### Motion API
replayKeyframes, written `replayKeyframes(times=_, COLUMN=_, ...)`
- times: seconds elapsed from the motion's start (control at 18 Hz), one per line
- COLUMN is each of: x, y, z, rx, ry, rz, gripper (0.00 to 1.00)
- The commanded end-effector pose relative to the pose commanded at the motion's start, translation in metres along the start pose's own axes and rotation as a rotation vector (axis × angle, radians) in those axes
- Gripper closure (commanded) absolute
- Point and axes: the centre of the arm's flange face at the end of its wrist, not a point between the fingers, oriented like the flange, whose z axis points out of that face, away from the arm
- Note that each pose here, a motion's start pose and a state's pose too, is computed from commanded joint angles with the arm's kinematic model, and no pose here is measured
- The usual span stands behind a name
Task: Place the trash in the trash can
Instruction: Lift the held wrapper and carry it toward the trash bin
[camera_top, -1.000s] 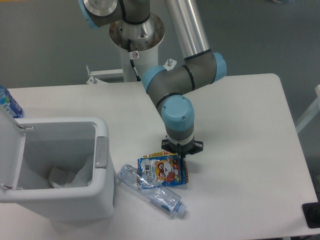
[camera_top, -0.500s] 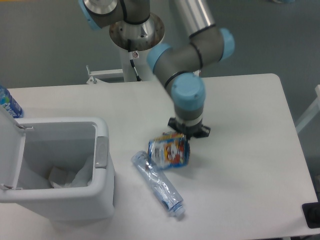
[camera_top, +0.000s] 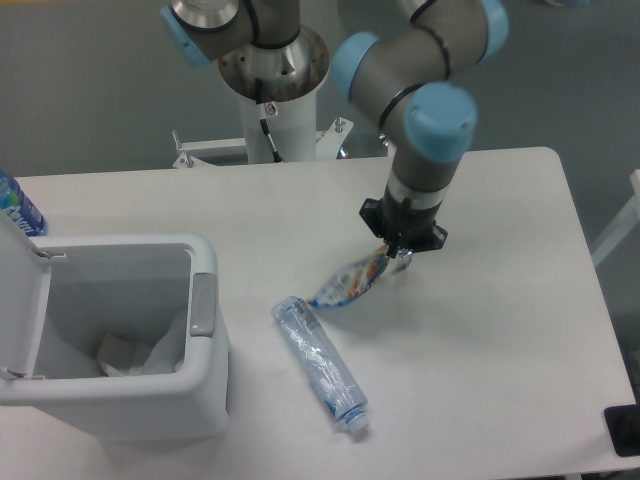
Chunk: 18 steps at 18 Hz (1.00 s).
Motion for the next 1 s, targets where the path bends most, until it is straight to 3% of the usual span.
replayKeyframes(times=0.28, x=-0.013, y=-0.039, z=-0.097, rx=0.261, ry=0.031, rz=-0.132, gripper=1.0)
replayKeyframes(times=0.56, x=-0.001, y=-0.068, z=-0.142, rx=0.465, ry=0.126, rz=-0.267, gripper=1.0)
replayKeyframes(times=0.78, x=0.041, y=-0.089, z=-0.177, rx=0.594, ry=0.206, rz=-0.236, gripper=1.0)
replayKeyframes(times=1.0, x=0.084, y=-0.118, z=-0.171, rx=0.586, ry=0.276, rz=-0.215, gripper=1.0)
